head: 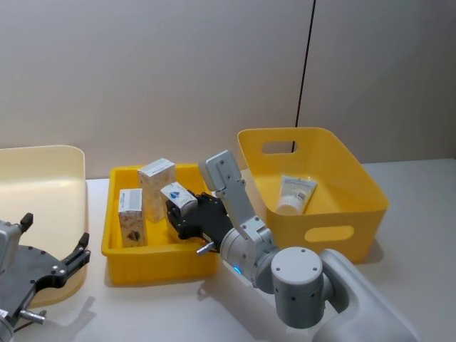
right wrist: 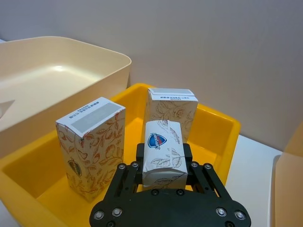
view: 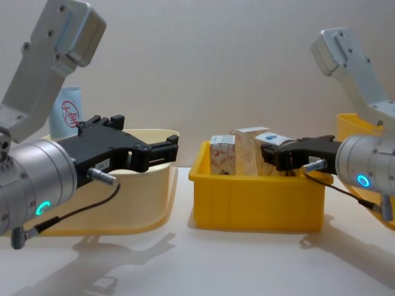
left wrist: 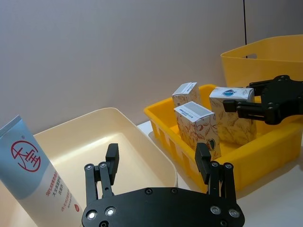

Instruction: Bimanual collaborative sorting of washing and personal care products

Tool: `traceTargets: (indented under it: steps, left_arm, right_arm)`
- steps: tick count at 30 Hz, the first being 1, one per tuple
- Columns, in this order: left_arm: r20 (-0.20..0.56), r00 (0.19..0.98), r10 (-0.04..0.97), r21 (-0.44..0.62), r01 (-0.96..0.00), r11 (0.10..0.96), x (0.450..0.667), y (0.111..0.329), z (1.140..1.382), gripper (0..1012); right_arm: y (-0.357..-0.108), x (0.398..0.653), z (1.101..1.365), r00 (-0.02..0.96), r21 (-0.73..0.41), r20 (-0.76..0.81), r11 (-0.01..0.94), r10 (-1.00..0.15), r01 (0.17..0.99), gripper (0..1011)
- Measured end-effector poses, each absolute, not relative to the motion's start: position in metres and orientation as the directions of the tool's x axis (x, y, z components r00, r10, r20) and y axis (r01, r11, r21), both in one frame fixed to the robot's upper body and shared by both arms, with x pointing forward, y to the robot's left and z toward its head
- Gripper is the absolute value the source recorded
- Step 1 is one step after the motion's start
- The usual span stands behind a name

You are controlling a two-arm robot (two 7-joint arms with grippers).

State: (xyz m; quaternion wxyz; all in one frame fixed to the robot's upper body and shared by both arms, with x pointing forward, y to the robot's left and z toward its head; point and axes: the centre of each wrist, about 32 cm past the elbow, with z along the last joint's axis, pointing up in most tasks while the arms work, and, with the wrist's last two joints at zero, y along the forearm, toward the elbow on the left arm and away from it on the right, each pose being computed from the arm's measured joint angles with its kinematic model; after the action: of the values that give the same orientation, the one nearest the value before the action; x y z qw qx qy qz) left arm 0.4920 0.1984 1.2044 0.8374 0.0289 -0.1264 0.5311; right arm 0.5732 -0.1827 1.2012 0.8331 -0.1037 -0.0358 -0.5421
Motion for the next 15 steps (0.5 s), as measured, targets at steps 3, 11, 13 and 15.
traceTargets:
  steps: [3,11,13,15]
  left_arm:
    - [0.242,0.404,0.882,-0.086,-0.897,0.434,0.492,0.1984,1.2044,1003]
    - [0.242,0.404,0.882,-0.086,-0.897,0.434,0.492,0.1984,1.2044,1003]
    - [0.242,0.404,0.882,-0.086,-0.897,0.434,0.492,0.1984,1.2044,1003]
    - [0.242,0.404,0.882,-0.086,-0.897,0.434,0.492,0.1984,1.2044,1003]
  right_arm:
    - [-0.1832,0.5732,1.2014,0.409,-0.128,0.172,0.391,-0.896,0.911,409]
    - [-0.1877,0.5724,1.2038,0.407,-0.061,0.174,0.402,-0.897,0.913,410]
    - [-0.1895,0.5721,1.2054,0.405,-0.034,0.174,0.406,-0.898,0.913,409]
    - [-0.191,0.5719,1.2068,0.405,-0.012,0.173,0.409,-0.898,0.913,410]
